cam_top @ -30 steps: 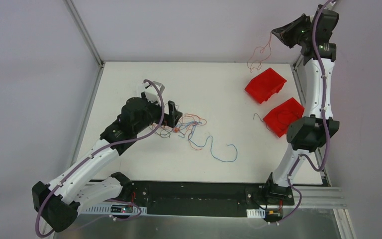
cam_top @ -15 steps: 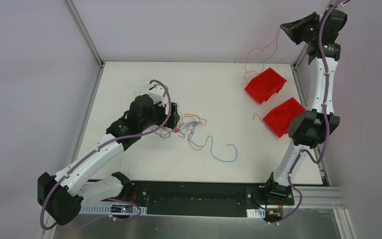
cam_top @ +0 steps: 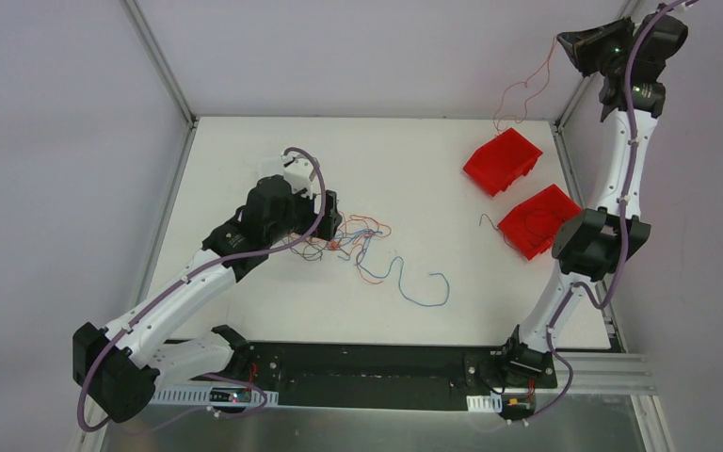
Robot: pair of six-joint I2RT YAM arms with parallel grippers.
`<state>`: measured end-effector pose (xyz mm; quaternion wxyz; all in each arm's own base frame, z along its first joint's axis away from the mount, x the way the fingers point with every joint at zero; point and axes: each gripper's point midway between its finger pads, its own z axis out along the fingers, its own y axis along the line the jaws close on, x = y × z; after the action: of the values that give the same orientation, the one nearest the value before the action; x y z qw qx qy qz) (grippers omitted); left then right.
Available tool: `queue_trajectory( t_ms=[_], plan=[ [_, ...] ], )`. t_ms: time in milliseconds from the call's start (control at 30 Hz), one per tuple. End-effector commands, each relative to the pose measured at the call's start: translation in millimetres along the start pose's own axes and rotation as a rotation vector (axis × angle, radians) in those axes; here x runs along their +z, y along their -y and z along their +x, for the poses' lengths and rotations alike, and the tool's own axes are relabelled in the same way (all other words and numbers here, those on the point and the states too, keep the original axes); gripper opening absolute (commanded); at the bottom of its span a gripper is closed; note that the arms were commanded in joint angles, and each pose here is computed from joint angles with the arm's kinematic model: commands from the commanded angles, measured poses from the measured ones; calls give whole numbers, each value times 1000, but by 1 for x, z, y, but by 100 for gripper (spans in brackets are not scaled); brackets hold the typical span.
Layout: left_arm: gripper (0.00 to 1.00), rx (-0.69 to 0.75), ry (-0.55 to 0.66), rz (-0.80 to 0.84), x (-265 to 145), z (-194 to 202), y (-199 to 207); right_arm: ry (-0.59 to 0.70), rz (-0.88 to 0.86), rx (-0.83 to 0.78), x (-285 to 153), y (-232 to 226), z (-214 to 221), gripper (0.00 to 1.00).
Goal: Untangle the cables
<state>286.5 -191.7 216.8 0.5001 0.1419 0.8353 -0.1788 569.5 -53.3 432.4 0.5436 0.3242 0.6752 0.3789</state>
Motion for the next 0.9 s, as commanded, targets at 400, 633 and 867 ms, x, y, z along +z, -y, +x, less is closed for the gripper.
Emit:
queue_trajectory(
  t_ms=[400,633,867],
  plan=[
    [99,-3,38,-11,-1,-19,0,73,-97,-25,-29,-25,-38,0],
    [99,-4,34,-11,0,-17,0,74,-35,-34,-34,-1,-33,0],
    [99,-5,36,-12,-1,-16,0,19,-9,-3,-30,22,-16,0]
  ],
)
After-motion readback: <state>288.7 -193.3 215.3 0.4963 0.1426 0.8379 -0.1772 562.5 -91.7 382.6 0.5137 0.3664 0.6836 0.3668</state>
